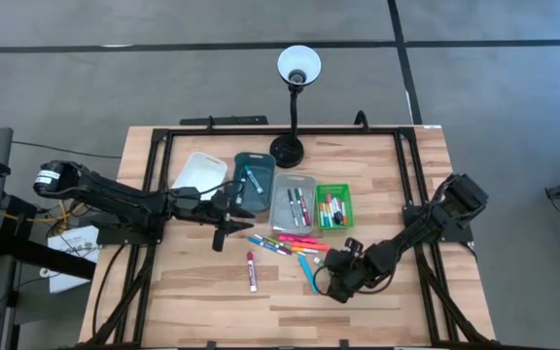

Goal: Pick & Place Markers
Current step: Put the large green marker pen into the blue bin

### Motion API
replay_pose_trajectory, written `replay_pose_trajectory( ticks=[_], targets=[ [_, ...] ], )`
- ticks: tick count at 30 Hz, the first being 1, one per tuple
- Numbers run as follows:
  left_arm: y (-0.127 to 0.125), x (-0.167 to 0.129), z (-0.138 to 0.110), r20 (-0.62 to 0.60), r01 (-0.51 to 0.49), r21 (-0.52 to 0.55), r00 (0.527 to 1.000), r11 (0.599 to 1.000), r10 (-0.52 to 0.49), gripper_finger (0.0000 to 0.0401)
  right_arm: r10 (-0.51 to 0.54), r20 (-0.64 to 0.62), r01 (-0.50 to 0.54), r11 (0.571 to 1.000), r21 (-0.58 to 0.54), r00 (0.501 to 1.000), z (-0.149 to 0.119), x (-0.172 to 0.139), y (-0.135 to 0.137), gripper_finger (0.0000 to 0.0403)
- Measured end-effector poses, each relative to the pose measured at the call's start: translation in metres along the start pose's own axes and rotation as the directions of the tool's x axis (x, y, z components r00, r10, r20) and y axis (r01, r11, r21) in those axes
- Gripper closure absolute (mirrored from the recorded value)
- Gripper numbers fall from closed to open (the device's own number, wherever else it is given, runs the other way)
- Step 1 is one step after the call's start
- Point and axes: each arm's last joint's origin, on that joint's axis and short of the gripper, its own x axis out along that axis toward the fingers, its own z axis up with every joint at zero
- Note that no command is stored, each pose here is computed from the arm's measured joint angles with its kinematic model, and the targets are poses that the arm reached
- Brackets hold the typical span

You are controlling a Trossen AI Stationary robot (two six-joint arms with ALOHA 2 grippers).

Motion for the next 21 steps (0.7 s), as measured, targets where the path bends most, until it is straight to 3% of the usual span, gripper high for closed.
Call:
replay_pose_trajectory(
  ticks=[7,13,21],
  targets=[
    [0.000,0.000,0.000,0.000,0.000,0.000,1.000,1.000,0.000,0.0280,0.069,0.007,-0.069,0.997,0.028,0.998,0.006,-0.012,-0.001,0.0359],
    [0.000,0.000,0.000,0.000,0.000,0.000,1.000,1.000,0.000,0.0280,0.131,0.087,-0.137,0.989,0.059,0.988,0.021,-0.027,-0.004,0.0359],
    [0.000,0.000,0.000,0.000,0.000,0.000,1.000,1.000,0.000,0.0280,0.124,0.379,-0.159,0.985,0.063,0.917,0.056,-0.037,-0.008,0.0335]
  ],
)
